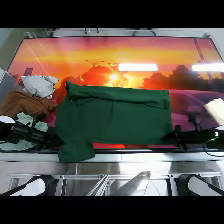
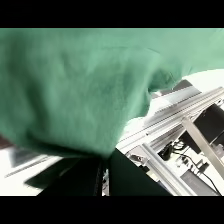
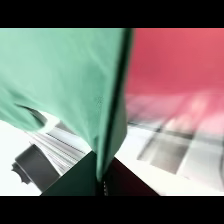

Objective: Fold the shirts.

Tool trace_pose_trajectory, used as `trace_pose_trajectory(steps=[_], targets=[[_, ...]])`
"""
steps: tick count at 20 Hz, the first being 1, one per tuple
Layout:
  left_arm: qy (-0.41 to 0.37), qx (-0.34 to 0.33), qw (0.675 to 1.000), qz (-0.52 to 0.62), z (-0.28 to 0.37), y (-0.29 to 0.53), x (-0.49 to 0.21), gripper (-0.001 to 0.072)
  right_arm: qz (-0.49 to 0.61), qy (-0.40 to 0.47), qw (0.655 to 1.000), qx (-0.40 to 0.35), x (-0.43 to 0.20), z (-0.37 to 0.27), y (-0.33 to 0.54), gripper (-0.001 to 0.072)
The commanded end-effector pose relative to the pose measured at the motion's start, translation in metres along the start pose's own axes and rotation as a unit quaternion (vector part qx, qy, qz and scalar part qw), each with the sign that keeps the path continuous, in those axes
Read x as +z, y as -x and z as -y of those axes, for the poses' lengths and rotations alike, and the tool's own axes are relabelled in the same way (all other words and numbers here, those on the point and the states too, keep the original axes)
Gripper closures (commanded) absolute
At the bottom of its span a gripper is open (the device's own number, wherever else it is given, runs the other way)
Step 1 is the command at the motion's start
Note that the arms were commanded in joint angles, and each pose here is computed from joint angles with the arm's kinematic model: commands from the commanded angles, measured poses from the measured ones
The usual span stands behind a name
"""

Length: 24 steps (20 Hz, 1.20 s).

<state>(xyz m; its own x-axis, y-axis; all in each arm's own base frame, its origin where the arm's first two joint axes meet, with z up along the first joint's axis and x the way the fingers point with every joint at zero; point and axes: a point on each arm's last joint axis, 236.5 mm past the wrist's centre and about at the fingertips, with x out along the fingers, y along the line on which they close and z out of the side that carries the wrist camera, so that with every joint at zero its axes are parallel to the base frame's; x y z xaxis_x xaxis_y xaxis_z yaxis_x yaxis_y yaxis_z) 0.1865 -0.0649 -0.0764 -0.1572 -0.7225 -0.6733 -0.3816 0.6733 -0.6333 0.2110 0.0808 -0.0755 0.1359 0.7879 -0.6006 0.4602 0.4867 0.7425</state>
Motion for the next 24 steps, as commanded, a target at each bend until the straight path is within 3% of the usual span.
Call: trace_pose_trajectory(steps=[1, 6, 9, 12, 17, 24], targets=[[0.014, 0.005, 1.000, 0.015, -0.004, 0.011, -0.005, 0.0675, 0.056, -0.032, 0.998, -0.001, 0.013, -0.005, 0.035, 0.0695], [0.001, -0.007, 0.998, 0.056, 0.011, 0.019, 0.003, 0.0674, 0.078, -0.033, 0.996, -0.037, 0.021, 0.005, 0.059, 0.0694], [-0.034, -0.094, 0.989, 0.113, 0.056, 0.035, 0.019, 0.0675, 0.092, -0.018, 0.995, -0.028, 0.029, -0.002, 0.063, 0.0694], [-0.092, -0.154, 0.970, 0.165, 0.105, 0.072, 0.038, 0.0674, 0.145, 0.019, 0.988, 0.042, 0.054, -0.038, 0.070, 0.0694], [-0.160, -0.129, 0.960, 0.190, 0.150, 0.107, 0.086, 0.0674, 0.241, 0.071, 0.965, 0.080, 0.109, -0.075, 0.094, 0.0694], [-0.161, -0.118, 0.968, 0.150, 0.160, 0.079, 0.189, 0.0676, 0.312, 0.153, 0.936, 0.058, 0.198, -0.110, 0.080, 0.0693]])
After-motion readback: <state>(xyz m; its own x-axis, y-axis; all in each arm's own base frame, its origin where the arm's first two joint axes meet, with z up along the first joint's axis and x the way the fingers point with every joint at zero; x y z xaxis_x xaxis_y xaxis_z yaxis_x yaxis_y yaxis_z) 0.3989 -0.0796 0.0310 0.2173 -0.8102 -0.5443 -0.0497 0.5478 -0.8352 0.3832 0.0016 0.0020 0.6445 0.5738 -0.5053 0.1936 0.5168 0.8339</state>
